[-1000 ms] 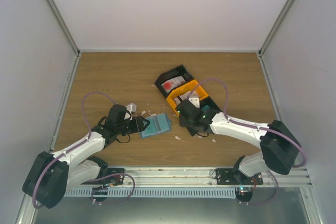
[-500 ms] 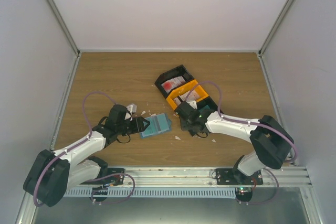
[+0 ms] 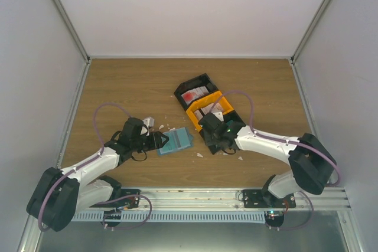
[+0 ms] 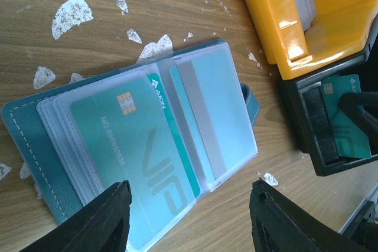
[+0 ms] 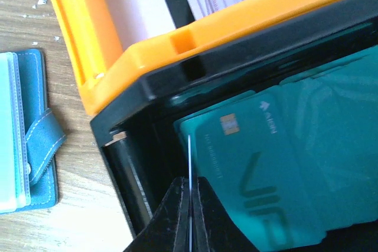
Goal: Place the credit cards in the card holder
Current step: Pick up the credit card from the storage box, then insert the credit card into the card holder.
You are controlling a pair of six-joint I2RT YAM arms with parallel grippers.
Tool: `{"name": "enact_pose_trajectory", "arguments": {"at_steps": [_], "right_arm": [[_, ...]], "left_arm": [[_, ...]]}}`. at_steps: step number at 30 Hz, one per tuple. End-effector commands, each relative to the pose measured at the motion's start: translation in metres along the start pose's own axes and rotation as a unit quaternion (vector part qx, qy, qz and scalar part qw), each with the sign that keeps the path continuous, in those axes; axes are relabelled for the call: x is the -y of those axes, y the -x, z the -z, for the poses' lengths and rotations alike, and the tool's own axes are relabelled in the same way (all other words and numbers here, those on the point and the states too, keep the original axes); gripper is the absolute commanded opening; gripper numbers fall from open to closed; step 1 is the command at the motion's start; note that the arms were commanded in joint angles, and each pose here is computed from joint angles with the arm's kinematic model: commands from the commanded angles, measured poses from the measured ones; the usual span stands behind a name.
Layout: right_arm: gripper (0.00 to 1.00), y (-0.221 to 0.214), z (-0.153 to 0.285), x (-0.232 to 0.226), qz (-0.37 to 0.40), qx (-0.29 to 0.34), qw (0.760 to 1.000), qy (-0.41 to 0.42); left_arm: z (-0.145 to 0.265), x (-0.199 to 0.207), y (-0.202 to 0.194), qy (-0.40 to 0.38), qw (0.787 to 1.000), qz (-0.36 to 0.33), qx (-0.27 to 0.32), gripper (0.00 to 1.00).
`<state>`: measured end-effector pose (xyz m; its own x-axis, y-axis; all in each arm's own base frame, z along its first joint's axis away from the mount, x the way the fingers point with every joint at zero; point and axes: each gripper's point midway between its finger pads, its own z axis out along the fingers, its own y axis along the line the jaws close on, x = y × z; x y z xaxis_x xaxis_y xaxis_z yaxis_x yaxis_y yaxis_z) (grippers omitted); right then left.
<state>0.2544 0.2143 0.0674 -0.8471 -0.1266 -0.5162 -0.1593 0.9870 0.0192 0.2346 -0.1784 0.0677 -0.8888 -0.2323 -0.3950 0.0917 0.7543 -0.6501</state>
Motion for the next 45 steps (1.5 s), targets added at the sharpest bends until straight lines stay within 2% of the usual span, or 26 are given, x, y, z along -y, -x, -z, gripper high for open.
{"name": "enact_pose_trajectory", "arguments": {"at_steps": [1, 6, 11, 17, 23, 27, 33, 36, 41, 45], "right_arm": [[0.01, 0.011, 0.011, 0.002, -0.014, 0.018, 1.0, -0.001], [0.0, 0.016, 0.018, 0.004, -0.017, 0.026, 1.0, -0.004], [0.0, 0.033, 0.039, 0.005, -0.031, 0.062, 0.998, 0.01], [0.0, 0.06, 0.079, -0.012, -0.048, 0.132, 0.985, 0.101], [0.0, 0.079, 0.121, -0.064, -0.059, 0.183, 0.937, 0.29], [0.01, 0.085, 0.137, -0.085, -0.067, 0.194, 0.908, 0.366], [0.0, 0.089, 0.161, -0.109, -0.063, 0.199, 0.859, 0.467], [0.0, 0.085, 0.163, -0.12, -0.062, 0.184, 0.844, 0.501], [0.01, 0.081, 0.161, -0.132, -0.066, 0.161, 0.829, 0.532], [0.01, 0.078, 0.156, -0.136, -0.069, 0.145, 0.825, 0.541]], "left_arm": [[0.003, 0.014, 0.015, -0.024, 0.999, -0.02, 0.024, 0.57], [0.003, 0.015, 0.013, -0.029, 0.999, -0.018, 0.02, 0.57], [0.006, 0.028, 0.017, -0.057, 0.998, -0.026, 0.028, 0.6], [0.012, 0.051, 0.023, -0.112, 0.992, -0.037, 0.038, 0.71], [0.028, 0.09, 0.026, -0.216, 0.975, -0.044, 0.04, 0.78], [0.042, 0.111, 0.024, -0.284, 0.957, -0.051, 0.045, 0.79], [0.057, 0.127, 0.019, -0.338, 0.938, -0.055, 0.054, 0.8], [0.063, 0.133, 0.018, -0.354, 0.931, -0.064, 0.059, 0.75], [0.071, 0.139, 0.018, -0.364, 0.926, -0.077, 0.069, 0.54], [0.075, 0.14, 0.018, -0.367, 0.924, -0.082, 0.075, 0.4]]}}
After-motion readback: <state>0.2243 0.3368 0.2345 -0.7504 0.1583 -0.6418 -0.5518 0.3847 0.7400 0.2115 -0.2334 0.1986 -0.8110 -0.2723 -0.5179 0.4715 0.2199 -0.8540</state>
